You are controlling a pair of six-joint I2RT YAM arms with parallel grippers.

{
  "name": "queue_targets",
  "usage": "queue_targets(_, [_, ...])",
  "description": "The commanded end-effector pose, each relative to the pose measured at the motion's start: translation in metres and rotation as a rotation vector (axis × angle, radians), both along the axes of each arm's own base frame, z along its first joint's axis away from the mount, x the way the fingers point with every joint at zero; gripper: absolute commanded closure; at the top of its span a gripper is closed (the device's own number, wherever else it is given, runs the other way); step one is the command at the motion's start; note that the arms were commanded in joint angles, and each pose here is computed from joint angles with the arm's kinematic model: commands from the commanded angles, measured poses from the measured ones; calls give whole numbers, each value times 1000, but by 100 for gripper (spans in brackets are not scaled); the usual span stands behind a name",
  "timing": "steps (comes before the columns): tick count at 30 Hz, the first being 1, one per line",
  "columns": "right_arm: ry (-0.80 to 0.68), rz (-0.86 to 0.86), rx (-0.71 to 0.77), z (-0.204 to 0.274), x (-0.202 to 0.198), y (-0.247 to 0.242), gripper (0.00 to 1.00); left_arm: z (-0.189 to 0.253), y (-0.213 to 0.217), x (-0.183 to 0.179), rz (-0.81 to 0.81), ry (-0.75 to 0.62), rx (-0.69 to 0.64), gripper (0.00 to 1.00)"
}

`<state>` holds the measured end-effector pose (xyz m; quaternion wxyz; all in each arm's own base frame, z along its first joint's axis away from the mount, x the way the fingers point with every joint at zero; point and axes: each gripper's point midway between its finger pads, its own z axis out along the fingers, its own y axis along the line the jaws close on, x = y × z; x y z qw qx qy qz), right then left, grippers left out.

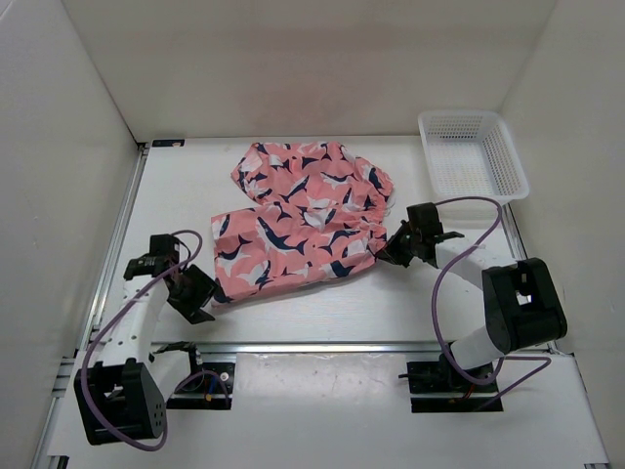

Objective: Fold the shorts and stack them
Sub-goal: Flatten the shorts out

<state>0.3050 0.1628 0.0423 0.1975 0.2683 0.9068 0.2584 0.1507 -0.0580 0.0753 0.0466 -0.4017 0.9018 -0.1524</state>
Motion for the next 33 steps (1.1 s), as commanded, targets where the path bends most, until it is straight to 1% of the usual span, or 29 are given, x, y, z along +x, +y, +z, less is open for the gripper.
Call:
queue_targets(1, [-55, 2, -9, 21, 12, -1, 100, 0, -8, 12, 35, -43, -51, 34])
queue_targets(4, [-64, 2, -7, 24, 15, 0, 100, -8, -10, 14, 33, -36, -64, 33])
queue_targets(6, [-64, 2, -7, 24, 15, 0, 100, -14, -6, 21, 36, -55, -44, 33])
queue_targets(7, [-64, 2, -7, 24, 15, 0, 100, -18, -5, 23, 50, -41, -39, 33])
queue_targets(10, [-55, 2, -9, 23, 13, -1, 100, -28, 0, 30, 57, -36, -11, 38])
queue_targets(12, [-64, 2, -7, 26, 13, 0, 100, -29, 5, 37, 62, -48, 11, 39])
queue_targets(14, [-64, 2, -7, 26, 13, 0, 100, -33, 5, 45, 62, -58, 12, 43])
queue_targets(16, [-65, 2, -6, 26, 11, -1, 100, -38, 5, 45, 70, -44, 9, 48])
queue_targets(19, [-59, -6, -18, 26, 9, -4, 100, -44, 4, 44, 61, -21, 16, 50])
queue_targets(22, [-61, -11, -25, 26, 9, -5, 100, -49, 4, 44, 53, -5, 24, 55])
queue_targets(23, [-61, -11, -25, 26, 9, -5, 100, -51, 2, 42, 43, 5, 24, 55])
queue_targets(24, [-70, -11, -22, 29, 10, -5, 100, -51, 1, 42, 33, 6, 33, 52])
queue_targets(26, [-70, -11, -22, 29, 10, -5, 100, -53, -3, 40, 23, 17, 31, 40])
queue_targets(29, [-63, -17, -32, 27, 7, -8, 100, -60, -6, 31, 38, 59, 35, 41])
queue_targets(30, [-57, -9, -39, 25, 5, -9, 100, -65, -7, 26, 38, 83, 44, 44])
queue_targets(31, [-57, -9, -40, 25, 5, -9, 100, -67, -7, 24, 38, 94, 44, 44])
queue_targets(33, [-59, -15, -47, 27, 6, -10, 100, -70, -6, 23, 40, 108, 61, 48])
